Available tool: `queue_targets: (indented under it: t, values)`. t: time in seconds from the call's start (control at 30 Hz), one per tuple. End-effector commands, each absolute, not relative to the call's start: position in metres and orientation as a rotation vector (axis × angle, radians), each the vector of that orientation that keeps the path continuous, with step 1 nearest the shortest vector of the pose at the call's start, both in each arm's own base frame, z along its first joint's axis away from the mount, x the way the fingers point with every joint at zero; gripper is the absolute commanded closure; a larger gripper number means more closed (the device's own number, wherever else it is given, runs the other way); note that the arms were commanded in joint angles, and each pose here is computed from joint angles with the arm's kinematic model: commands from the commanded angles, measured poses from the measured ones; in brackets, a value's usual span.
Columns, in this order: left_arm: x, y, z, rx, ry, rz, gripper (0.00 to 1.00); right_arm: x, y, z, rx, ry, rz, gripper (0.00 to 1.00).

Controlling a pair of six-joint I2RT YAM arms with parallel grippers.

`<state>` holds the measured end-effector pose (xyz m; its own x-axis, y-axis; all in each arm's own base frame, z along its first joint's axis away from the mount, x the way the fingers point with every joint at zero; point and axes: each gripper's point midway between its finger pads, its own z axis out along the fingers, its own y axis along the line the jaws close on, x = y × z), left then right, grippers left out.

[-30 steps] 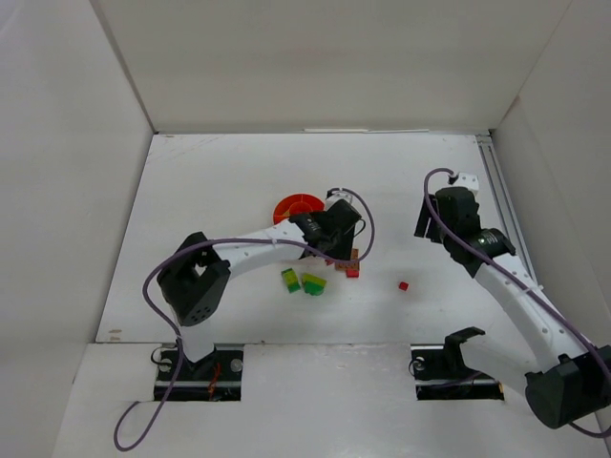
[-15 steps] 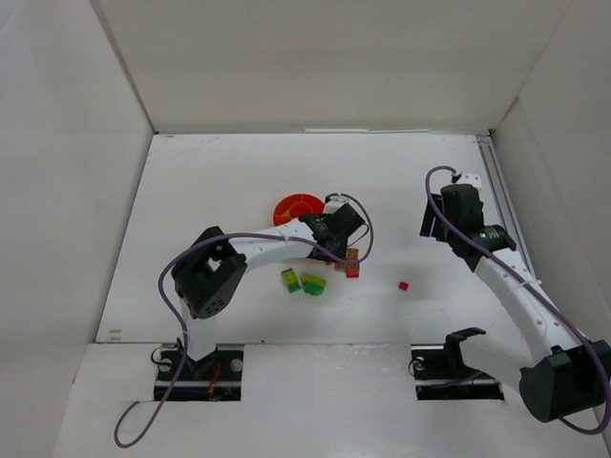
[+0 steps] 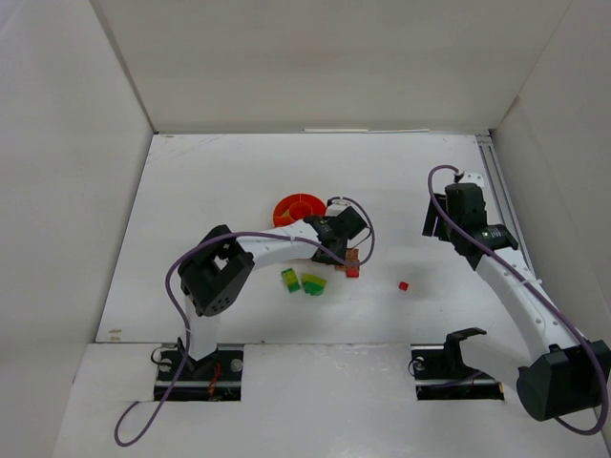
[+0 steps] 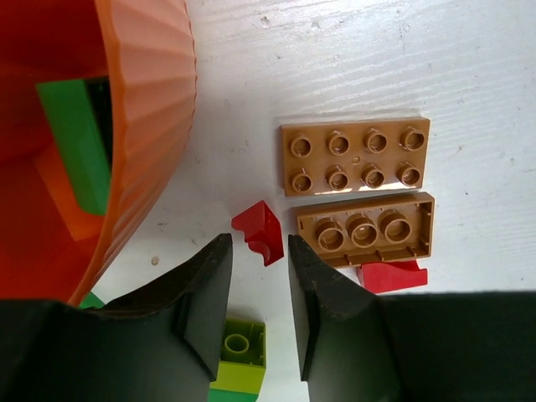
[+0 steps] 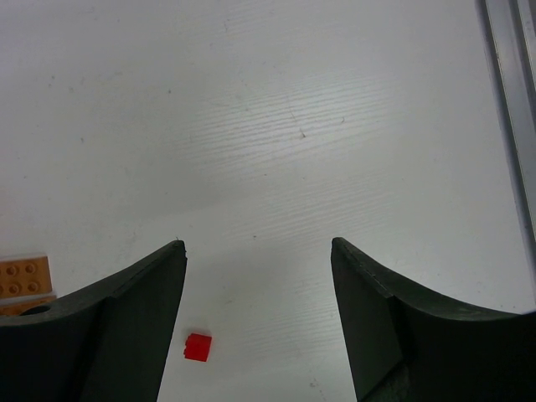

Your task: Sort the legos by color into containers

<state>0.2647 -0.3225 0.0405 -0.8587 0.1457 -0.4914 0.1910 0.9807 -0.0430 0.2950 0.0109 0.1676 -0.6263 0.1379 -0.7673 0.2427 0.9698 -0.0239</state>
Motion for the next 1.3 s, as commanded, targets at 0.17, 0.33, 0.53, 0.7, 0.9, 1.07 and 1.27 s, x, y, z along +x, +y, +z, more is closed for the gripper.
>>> queue_targets:
  t: [0.17,0.33,0.53,0.7,0.9,1.07,1.27]
  values:
    - [0.276,-0.33,0.048,0.192,2.583,-0.132,0.77,0.303,0.008,0.178,0.268,2.204,-0.144,0.25]
    - [0.275,-0.329,0.054,0.189,2.575,-0.144,0.83,0.301,0.005,0.177,0.278,2.203,-0.149,0.24]
    - [0.269,-0.332,0.074,0.217,2.539,-0.205,0.89,0.3,0.005,0.179,0.279,2.195,-0.146,0.24]
    - [0.262,-0.346,0.111,0.267,2.475,-0.317,0.91,0.3,0.005,0.182,0.28,2.186,-0.142,0.24]
    - [0.282,-0.334,0.167,0.19,2.344,-0.361,0.89,0.299,0.004,0.184,0.271,2.179,-0.144,0.24]
    - [0.321,-0.304,0.188,0.076,2.292,-0.306,0.89,0.299,0.0,0.184,0.286,2.179,-0.145,0.24]
    - [0.352,-0.275,0.2,-0.026,2.25,-0.252,0.89,0.299,-0.003,0.184,0.288,2.179,-0.156,0.24]
